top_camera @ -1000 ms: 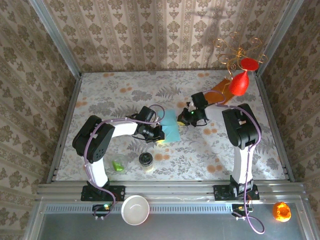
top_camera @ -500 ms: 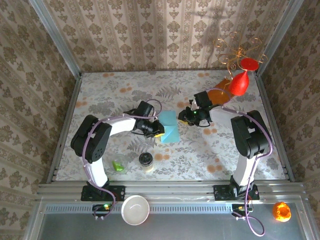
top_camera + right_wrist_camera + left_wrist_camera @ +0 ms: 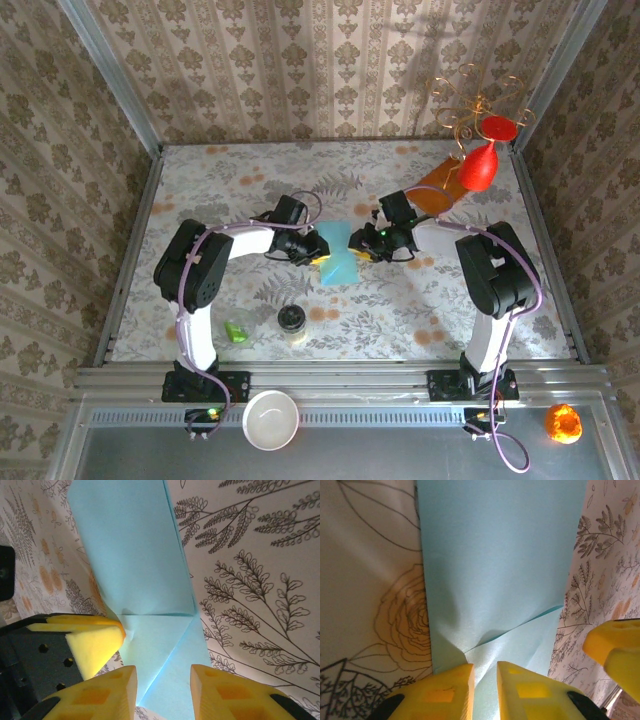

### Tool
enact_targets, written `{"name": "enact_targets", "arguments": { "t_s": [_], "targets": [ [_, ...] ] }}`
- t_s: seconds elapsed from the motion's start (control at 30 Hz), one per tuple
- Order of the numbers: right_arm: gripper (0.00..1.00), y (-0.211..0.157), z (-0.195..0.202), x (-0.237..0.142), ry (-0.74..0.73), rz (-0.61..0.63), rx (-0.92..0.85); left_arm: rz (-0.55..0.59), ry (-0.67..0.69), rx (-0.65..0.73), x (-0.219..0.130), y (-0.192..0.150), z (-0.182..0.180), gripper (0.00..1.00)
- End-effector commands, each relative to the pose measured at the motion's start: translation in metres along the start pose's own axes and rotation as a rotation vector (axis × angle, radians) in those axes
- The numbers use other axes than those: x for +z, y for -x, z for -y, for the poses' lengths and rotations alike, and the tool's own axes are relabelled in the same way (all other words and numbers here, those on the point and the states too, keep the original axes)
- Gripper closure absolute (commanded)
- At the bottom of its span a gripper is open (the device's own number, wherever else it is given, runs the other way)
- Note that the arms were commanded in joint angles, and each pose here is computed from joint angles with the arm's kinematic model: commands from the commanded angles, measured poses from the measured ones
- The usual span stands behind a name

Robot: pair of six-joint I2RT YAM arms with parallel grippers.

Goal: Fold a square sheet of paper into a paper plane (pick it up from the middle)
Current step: Fold the triangle a second time at the center of the table, then pick up the paper from the center of the table.

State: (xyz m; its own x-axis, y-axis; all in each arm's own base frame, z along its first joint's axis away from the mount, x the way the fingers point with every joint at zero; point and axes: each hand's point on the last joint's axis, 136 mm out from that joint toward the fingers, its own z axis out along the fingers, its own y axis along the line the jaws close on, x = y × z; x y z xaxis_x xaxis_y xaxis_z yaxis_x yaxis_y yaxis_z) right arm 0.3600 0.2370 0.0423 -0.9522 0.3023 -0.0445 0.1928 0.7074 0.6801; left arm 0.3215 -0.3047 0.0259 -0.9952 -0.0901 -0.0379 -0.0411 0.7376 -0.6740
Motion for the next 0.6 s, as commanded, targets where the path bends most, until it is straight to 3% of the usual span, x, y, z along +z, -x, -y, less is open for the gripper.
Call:
{"name": "enact_targets", "arguments": {
  "t_s": [0.0, 0.57],
  "targets": [
    [0.65, -0.013, 0.003, 0.01, -0.004, -0.041, 0.048, -0.009, 0.035, -0.063, 0.006, -0.005, -0.02, 0.79],
    [0.72, -0.021, 0.005, 0.03, -0.042, -0.078, 0.104, -0.021, 0.029, -0.139, 0.009, -0.013, -0.032, 0.8]
  ]
}}
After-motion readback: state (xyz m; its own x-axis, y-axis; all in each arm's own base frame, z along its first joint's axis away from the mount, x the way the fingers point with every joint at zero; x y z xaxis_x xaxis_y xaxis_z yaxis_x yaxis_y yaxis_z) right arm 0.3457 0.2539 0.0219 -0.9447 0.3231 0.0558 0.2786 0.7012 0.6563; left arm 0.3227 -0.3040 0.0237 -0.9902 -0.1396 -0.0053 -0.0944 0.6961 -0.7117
